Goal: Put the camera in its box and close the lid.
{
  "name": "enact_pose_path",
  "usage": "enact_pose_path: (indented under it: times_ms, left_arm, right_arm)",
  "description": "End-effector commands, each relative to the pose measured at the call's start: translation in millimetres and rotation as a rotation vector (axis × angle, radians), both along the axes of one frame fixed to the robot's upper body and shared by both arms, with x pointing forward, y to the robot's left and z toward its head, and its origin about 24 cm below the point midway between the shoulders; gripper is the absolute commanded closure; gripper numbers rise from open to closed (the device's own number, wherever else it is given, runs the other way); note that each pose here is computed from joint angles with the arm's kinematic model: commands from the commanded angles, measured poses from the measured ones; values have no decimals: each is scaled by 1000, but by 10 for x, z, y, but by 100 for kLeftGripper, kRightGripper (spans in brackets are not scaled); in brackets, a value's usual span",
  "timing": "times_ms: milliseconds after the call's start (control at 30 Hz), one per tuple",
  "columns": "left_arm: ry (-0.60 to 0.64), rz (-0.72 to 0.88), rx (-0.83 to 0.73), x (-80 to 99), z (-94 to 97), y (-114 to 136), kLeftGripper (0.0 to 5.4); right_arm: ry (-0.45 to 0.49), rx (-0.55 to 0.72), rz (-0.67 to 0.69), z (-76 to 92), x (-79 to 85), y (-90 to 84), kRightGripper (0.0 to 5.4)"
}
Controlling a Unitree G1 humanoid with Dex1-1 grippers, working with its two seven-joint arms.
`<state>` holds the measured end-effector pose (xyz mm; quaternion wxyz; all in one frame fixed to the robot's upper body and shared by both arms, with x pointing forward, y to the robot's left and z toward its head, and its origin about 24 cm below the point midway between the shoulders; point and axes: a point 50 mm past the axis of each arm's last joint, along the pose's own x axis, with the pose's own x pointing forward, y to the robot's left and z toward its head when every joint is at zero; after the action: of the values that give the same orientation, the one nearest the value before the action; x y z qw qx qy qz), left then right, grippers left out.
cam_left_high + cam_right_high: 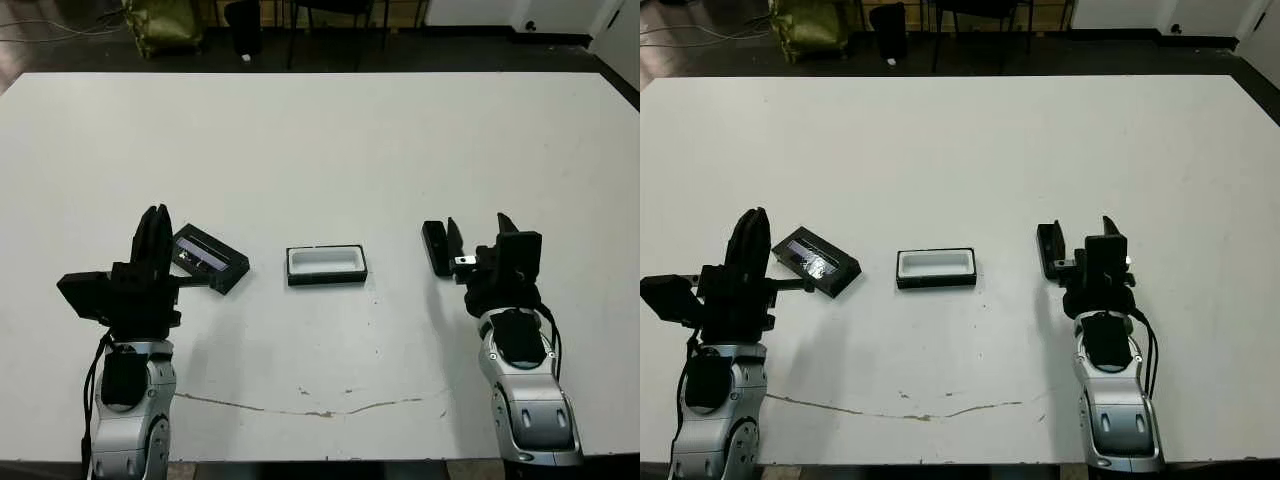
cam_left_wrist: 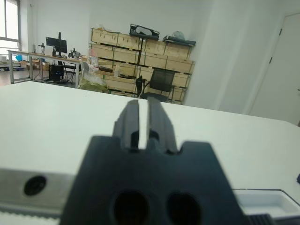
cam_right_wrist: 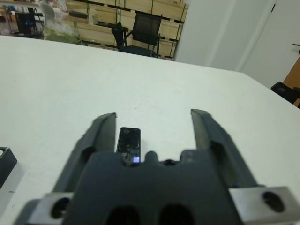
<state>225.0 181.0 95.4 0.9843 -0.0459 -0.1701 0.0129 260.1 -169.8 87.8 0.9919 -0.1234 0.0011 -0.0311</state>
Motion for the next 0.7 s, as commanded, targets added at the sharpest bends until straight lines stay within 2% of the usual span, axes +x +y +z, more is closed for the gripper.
enact_pose_path:
  times_ms: [33, 267, 700]
  left_arm:
    - [38, 4, 12, -18, -80, 20, 540]
    - [39, 5, 14, -21, -84, 17, 540]
    - [42, 0, 19, -25, -94, 23, 540]
  right_arm:
    - [54, 5, -1, -83, 8, -12, 155]
    - [99, 24, 8, -131, 27, -13, 1]
    - [159, 86, 37, -178, 45, -22, 1]
